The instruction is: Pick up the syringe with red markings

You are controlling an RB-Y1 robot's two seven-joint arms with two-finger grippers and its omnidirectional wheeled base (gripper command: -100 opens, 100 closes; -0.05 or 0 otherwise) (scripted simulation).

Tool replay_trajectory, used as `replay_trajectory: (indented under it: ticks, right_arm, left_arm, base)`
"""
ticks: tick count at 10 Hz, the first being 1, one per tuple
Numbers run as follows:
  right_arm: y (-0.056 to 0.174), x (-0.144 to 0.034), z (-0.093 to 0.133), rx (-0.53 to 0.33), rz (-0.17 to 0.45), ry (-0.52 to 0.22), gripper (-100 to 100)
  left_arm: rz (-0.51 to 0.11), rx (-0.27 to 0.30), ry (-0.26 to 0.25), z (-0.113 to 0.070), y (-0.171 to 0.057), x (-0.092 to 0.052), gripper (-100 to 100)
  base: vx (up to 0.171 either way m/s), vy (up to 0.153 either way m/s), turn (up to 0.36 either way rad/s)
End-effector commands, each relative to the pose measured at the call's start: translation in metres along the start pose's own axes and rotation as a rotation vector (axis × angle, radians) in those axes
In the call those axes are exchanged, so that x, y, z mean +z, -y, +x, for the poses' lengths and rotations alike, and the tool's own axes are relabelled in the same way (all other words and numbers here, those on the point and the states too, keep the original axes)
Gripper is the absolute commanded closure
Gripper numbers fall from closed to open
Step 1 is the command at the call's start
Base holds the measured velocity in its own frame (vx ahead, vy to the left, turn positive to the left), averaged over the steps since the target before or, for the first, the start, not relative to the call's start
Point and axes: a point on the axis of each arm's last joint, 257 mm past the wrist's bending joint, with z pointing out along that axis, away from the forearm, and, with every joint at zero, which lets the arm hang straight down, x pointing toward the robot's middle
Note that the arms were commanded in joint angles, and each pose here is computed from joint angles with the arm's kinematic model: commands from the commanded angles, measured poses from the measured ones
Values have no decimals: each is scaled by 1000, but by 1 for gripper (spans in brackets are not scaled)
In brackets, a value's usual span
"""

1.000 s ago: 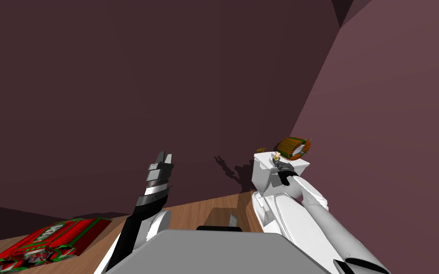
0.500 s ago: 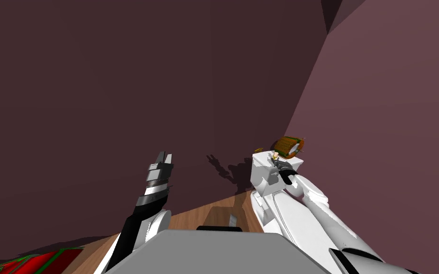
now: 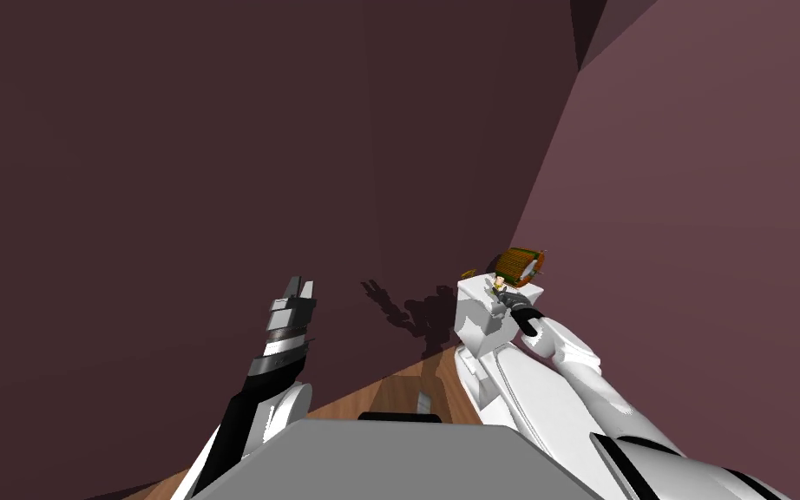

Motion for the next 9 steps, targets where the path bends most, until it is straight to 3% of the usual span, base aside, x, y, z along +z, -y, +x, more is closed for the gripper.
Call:
replay_trajectory:
  ticks: [1, 2, 3, 9]
  right_arm:
    - [-6, 1, 1, 0, -31, 1, -100]
    - [-5, 6, -7, -3, -40, 10, -100]
    - [-5, 5, 1, -2, -53, -2, -100]
    - [-14, 11, -5, 0, -141, 11, -100]
  left_arm:
    - [0, 0, 0, 0, 0, 0, 0]
    - [0, 0, 0, 0, 0, 0, 0]
    - [0, 0, 0, 0, 0, 0, 0]
    - [0, 0, 0, 0, 0, 0, 0]
  base:
    - [45, 44, 17]
    - [85, 90, -304]
    - [96, 88, -159]
    - [66, 68, -128]
